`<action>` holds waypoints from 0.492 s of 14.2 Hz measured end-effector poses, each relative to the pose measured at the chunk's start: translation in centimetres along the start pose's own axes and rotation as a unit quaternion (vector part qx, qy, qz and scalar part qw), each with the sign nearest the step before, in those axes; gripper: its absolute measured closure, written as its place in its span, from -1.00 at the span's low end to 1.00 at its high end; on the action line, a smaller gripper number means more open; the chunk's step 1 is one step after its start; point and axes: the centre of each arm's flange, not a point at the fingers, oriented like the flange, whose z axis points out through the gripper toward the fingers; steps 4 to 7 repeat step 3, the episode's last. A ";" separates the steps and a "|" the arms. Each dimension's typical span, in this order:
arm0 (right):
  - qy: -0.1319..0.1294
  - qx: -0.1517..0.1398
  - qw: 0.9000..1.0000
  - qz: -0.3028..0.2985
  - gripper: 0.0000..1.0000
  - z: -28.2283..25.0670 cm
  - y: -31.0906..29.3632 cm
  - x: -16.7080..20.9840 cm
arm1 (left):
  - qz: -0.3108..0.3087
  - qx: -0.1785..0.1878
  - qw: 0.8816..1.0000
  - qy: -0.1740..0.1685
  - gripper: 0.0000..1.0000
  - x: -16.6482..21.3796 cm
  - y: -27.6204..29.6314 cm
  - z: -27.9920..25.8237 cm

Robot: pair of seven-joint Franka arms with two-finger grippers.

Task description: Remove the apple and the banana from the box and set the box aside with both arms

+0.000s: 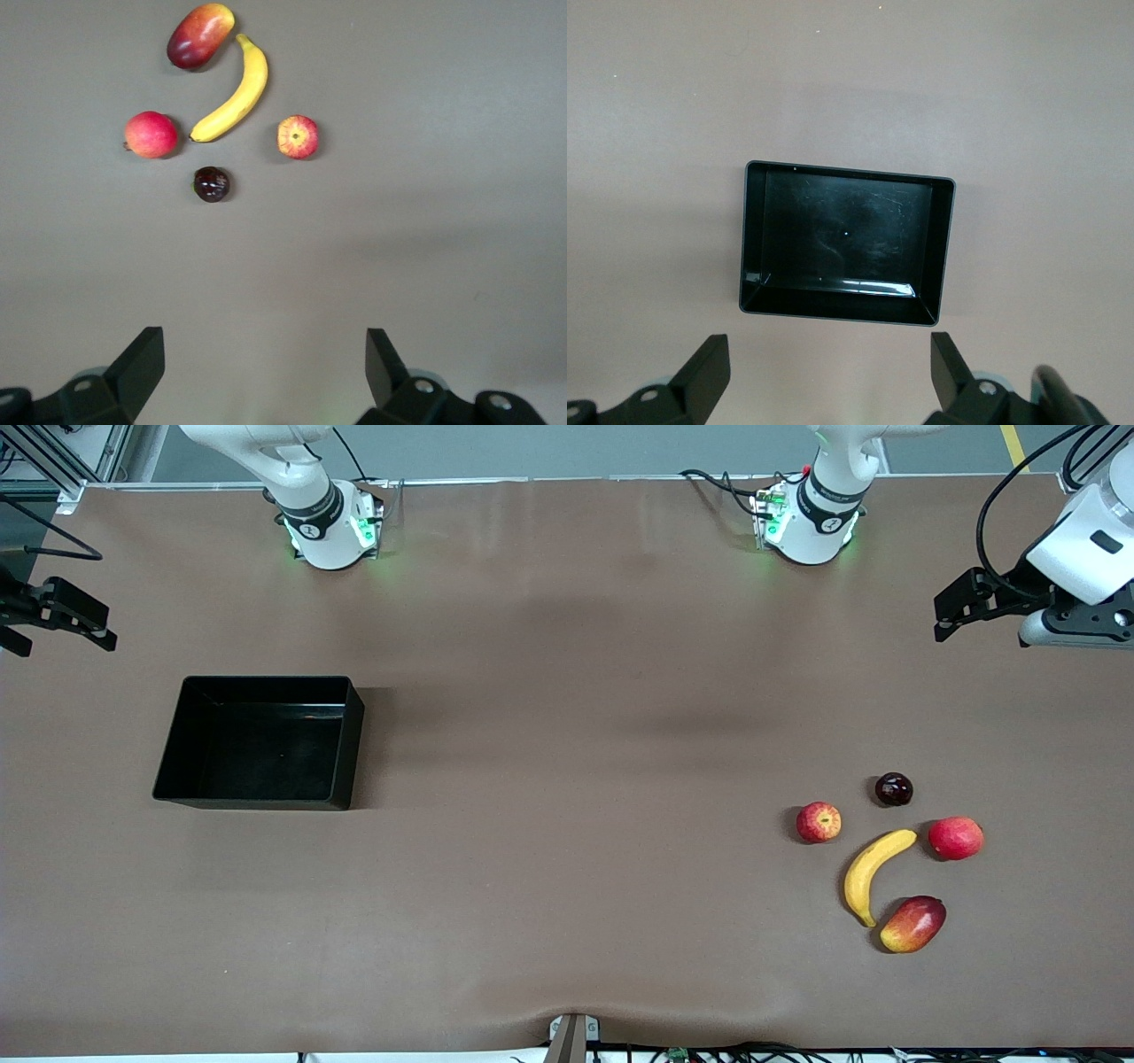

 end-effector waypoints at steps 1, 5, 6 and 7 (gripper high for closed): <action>-0.003 0.001 1.000 0.002 -1.00 0.1 0.2 -0.1 | 0.000 -0.001 1.000 -0.001 -1.00 0.0 0.0 0.0; -0.012 0.004 1.000 0.004 -1.00 0.2 0.3 -0.3 | -0.001 -0.002 1.000 0.001 -1.00 0.0 0.0 -0.1; -0.012 0.004 1.000 0.004 -1.00 0.2 0.3 -0.3 | -0.001 -0.002 1.000 0.001 -1.00 0.0 0.0 -0.1; -0.012 0.004 1.000 0.004 -1.00 0.2 0.3 -0.3 | -0.001 -0.002 1.000 0.001 -1.00 0.0 0.0 -0.1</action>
